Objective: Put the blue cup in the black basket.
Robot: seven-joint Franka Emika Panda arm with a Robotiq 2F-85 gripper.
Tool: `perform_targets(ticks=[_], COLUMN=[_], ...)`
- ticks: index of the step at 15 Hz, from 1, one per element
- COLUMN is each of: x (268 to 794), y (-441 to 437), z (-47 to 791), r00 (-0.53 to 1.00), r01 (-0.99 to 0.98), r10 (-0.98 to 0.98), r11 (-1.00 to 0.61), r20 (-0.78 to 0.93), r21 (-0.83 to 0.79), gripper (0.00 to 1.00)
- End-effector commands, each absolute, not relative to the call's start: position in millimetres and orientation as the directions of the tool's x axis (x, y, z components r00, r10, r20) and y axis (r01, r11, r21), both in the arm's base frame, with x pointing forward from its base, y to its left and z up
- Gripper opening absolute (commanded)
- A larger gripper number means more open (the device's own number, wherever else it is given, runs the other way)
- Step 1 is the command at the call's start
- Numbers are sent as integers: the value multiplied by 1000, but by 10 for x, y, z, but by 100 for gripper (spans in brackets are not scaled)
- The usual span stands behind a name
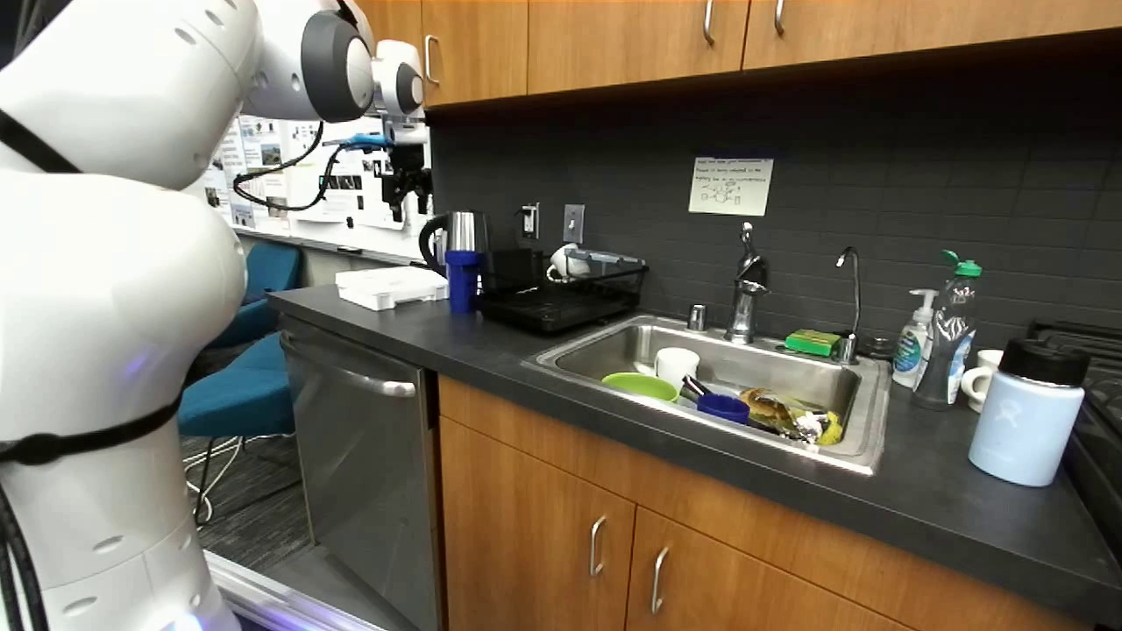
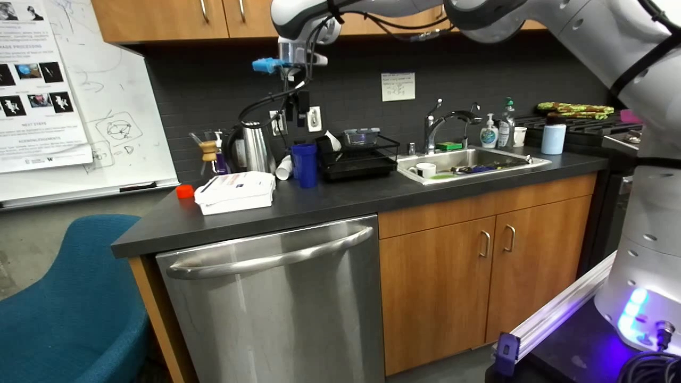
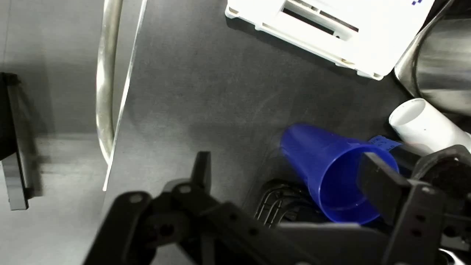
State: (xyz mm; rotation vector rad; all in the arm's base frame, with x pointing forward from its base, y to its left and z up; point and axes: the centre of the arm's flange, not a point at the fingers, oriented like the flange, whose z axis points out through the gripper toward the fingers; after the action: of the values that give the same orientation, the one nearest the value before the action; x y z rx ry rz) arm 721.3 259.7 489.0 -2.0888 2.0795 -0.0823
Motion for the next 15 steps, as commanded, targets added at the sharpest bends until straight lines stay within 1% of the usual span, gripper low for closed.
perform_targets(ticks=[1, 15], x=[7469, 7762], y=[2566, 2173], z=[4938, 4247], r00=[-20, -73], r01=[-984, -988], r10=[-994, -997], r11=[37, 76], r20=[-103, -31], r21=[-174, -132], gripper=[100, 100])
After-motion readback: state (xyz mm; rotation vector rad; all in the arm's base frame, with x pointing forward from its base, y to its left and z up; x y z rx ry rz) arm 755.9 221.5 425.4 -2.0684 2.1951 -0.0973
